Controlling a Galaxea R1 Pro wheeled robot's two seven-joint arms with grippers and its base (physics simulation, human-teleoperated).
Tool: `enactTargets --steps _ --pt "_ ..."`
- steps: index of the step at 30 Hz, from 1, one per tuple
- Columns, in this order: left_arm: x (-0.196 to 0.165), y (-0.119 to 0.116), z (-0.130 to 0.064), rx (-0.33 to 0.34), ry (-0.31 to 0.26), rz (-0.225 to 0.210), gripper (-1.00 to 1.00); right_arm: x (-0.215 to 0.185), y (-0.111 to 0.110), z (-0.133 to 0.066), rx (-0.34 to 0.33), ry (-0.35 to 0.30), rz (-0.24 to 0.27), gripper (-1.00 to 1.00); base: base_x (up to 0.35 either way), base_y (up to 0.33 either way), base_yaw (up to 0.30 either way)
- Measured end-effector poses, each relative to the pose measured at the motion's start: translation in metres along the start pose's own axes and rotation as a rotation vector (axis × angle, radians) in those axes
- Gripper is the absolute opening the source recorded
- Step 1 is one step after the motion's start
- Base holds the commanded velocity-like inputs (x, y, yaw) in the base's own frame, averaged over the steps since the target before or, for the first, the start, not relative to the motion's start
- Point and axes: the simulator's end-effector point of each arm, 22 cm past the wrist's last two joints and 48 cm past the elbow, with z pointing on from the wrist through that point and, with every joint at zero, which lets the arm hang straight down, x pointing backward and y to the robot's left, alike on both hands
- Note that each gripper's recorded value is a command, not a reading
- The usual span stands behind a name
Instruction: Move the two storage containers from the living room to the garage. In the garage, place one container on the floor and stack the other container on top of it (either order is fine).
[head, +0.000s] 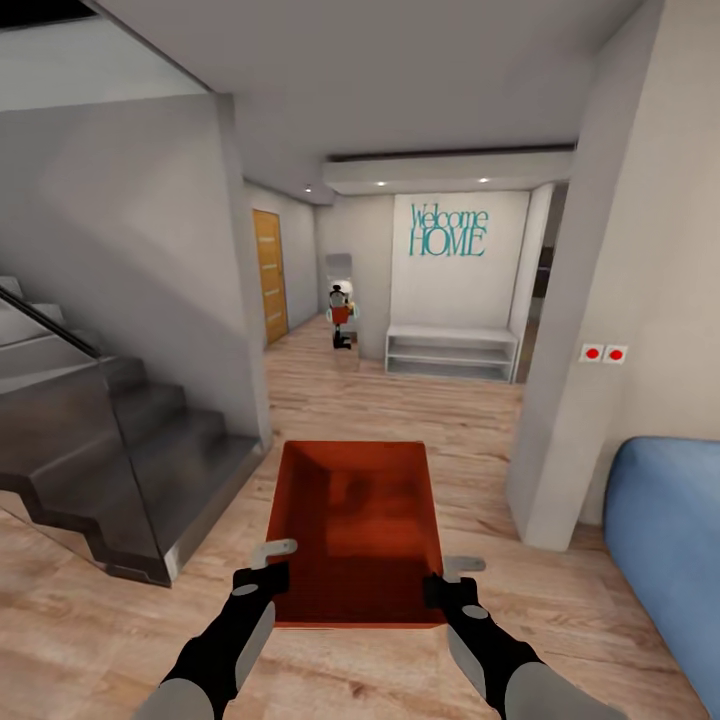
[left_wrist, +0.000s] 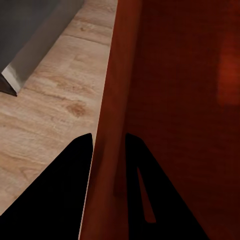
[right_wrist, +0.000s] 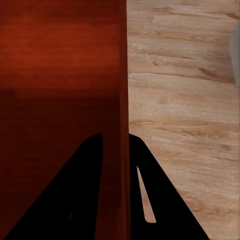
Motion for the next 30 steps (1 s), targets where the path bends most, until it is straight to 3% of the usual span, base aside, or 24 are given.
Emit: enactTargets --steps 30 --pt "0.0002 -0.0002 0.0 0.0 0.001 -0.001 -1.0 -0.0005 -0.0003 0.0001 0.0 0.0 -0.002 -1.0 0.321 0.0 0.0"
